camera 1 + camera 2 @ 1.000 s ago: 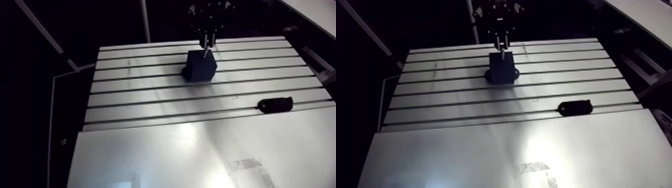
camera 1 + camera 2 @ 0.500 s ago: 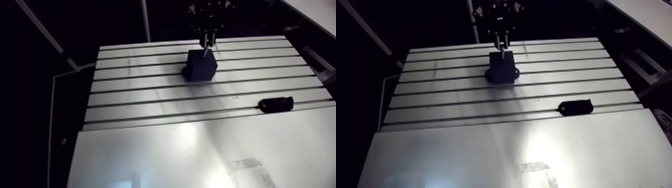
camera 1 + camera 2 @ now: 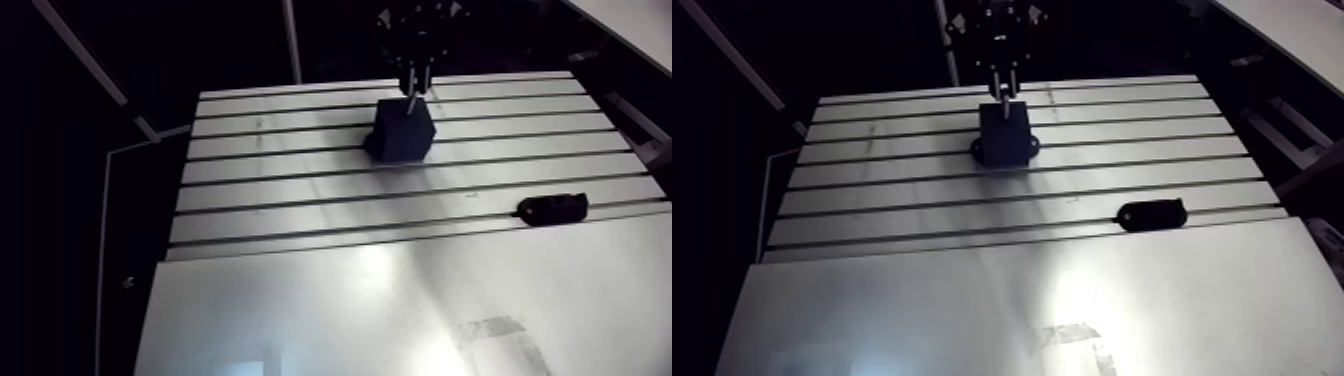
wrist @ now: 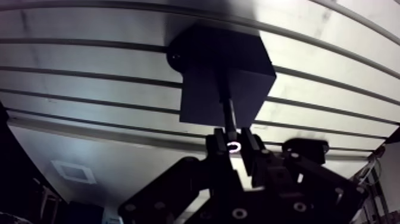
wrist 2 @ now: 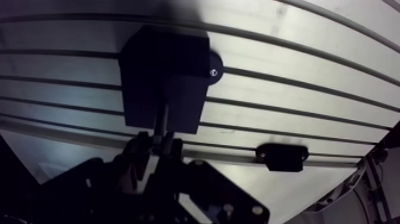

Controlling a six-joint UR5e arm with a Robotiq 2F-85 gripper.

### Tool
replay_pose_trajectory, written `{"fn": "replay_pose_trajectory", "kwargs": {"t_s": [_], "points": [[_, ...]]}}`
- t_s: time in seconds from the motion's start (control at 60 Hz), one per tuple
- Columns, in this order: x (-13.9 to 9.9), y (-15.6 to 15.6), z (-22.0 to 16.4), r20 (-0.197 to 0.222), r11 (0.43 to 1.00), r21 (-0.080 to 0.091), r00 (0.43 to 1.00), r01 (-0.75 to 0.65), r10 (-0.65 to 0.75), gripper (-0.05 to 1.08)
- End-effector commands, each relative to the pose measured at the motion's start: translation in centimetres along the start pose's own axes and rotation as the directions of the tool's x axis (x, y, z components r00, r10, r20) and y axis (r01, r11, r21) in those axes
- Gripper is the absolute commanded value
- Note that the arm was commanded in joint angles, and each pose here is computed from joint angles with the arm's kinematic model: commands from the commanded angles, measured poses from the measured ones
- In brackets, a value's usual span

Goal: Pick up the M10 bolt and insert it into the hole until fully seated.

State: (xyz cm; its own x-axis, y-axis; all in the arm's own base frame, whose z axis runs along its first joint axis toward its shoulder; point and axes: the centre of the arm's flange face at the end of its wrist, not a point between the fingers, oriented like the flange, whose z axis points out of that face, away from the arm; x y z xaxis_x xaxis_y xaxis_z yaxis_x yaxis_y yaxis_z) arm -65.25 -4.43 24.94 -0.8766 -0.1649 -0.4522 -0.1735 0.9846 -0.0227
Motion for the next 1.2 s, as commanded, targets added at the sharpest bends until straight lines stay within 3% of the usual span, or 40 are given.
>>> {"fn": "replay_pose_trajectory", "kwargs": {"t_s": [0.017, 0.683, 0.7, 0.717, 0.733, 0.75, 0.767, 0.833, 1.2], "points": [[0.05, -0.12, 0.06, 0.001, 1.0, -0.001, 1.0, 0.002, -0.002, 1.07], [0.53, -0.19, 0.9, 0.013, 1.0, 0.002, 1.0, 0.001, -0.001, 1.06], [0.55, -0.19, 0.87, 0.01, 1.0, 0.002, 1.0, -0.003, 0.003, 0.95], [0.55, -0.19, 0.87, 0.01, 1.0, 0.002, 1.0, -0.003, 0.003, 0.95], [0.58, -0.14, 0.83, 0.007, 1.0, -0.003, 1.0, -0.005, 0.005, 0.58], [0.58, -0.14, 0.83, 0.007, 1.0, -0.003, 1.0, -0.005, 0.005, 0.58], [0.62, -0.18, 0.73, 0.003, 1.0, -0.006, 1.0, 0.001, -0.001, 0.07], [0.6, -0.17, 0.78, 0.001, 1.0, -0.001, 1.0, -0.004, 0.004, 0.01], [-0.01, 0.2, 0.01, -0.024, 1.0, 0.003, 1.0, -0.007, 0.007, 0.0]]}}
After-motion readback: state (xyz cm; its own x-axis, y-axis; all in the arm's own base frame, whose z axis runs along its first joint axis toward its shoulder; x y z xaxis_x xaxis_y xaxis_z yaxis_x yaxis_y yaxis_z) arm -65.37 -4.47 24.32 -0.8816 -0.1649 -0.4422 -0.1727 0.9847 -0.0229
